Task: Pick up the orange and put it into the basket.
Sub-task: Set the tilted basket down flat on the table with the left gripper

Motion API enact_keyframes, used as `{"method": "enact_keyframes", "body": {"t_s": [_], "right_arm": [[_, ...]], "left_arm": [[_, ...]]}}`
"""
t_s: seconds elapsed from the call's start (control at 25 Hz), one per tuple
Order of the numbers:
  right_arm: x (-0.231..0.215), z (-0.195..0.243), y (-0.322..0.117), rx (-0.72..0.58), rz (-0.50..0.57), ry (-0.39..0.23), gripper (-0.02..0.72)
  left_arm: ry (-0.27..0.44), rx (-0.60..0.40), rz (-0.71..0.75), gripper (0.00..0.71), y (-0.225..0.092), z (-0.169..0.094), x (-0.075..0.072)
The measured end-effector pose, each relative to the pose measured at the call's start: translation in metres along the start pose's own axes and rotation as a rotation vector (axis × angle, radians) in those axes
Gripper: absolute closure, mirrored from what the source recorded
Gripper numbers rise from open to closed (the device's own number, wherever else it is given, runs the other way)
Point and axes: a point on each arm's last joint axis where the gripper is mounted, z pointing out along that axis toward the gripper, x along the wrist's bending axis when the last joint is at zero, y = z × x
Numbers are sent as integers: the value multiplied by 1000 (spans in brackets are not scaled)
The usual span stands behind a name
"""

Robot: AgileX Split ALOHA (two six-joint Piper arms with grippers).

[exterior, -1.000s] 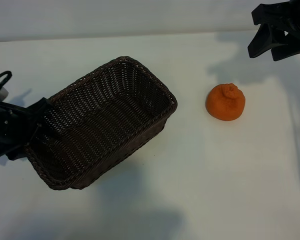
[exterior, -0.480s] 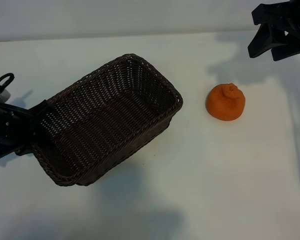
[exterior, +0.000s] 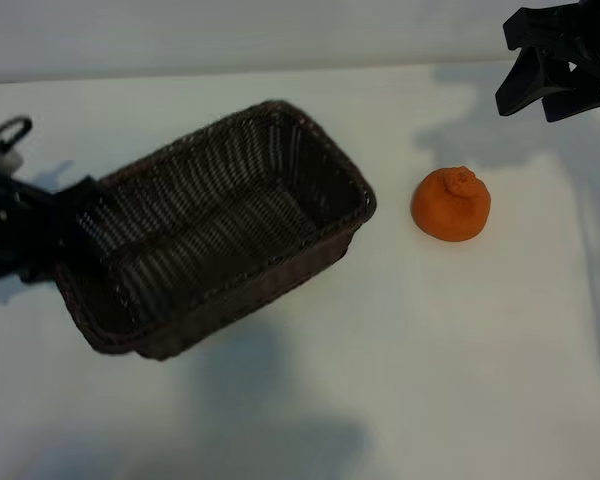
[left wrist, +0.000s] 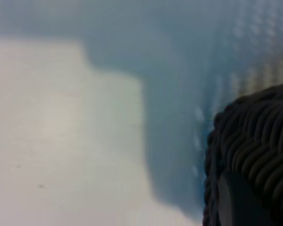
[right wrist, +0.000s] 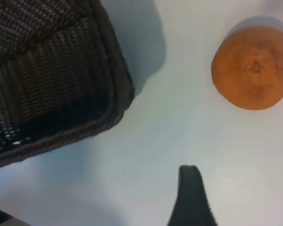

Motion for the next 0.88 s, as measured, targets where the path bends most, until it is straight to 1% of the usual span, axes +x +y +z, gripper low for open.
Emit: {"method": "enact_keyframes", "body": {"t_s": [0.08,0.16,0.36,0.4,0.48,0.6,0.88], "right_arm": [[0,0,0,0,0,0,225],[0,0,0,0,0,0,225],[0,0,0,-1,0,0,225],[0,0,0,-2,0,0,225],[0,0,0,-5,1,0,225],[0,0,0,-5,1,0,225],[0,0,0,-5,1,0,225]], "left_arm": [[9,13,46,539,6,-14,-9],[34,31,98,540,12,-30,-16],[141,49,221,540,22,-68,-26],[152,39,246,540,24,-76,-29],[153,11,291,540,29,-88,-34],[135,-47,348,540,35,-102,-43],[134,-54,384,540,36,-105,-44]]}}
